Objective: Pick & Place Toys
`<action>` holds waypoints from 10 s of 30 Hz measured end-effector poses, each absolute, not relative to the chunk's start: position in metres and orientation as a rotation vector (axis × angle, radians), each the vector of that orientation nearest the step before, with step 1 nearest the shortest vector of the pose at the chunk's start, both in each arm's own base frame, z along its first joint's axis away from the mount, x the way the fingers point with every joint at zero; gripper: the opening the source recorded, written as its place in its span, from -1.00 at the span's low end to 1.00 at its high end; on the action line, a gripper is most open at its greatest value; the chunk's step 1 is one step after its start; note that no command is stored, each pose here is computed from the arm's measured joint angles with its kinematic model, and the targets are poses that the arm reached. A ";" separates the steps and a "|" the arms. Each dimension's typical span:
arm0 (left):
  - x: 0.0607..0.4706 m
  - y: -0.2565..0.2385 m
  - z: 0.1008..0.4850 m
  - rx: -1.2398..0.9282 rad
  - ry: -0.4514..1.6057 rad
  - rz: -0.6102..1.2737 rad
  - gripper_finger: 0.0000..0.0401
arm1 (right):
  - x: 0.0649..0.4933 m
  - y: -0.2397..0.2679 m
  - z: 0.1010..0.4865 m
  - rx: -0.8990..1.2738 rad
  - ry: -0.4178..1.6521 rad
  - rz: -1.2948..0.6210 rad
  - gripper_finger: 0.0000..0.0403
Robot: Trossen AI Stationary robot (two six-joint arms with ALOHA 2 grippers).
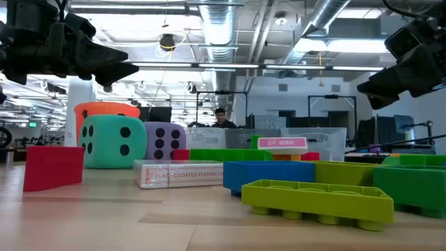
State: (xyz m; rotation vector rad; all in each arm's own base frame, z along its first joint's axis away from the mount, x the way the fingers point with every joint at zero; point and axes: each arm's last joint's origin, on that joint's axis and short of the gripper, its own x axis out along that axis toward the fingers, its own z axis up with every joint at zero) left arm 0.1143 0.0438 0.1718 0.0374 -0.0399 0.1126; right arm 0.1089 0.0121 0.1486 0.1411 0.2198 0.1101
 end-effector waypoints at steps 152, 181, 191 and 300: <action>0.126 0.036 0.199 -0.330 -0.403 0.163 0.55 | 0.361 0.207 0.207 -0.303 1.105 -0.502 0.52; 0.126 0.036 0.200 -0.327 -0.410 0.163 0.55 | 0.382 0.164 0.118 -0.451 1.274 -0.827 0.44; 0.126 0.036 0.200 -0.327 -0.409 0.163 0.55 | 0.389 0.147 0.117 -0.420 1.293 -0.863 0.44; 0.128 0.043 0.187 -0.394 -0.326 0.402 0.55 | 0.191 0.182 0.292 -0.080 0.308 -0.392 0.82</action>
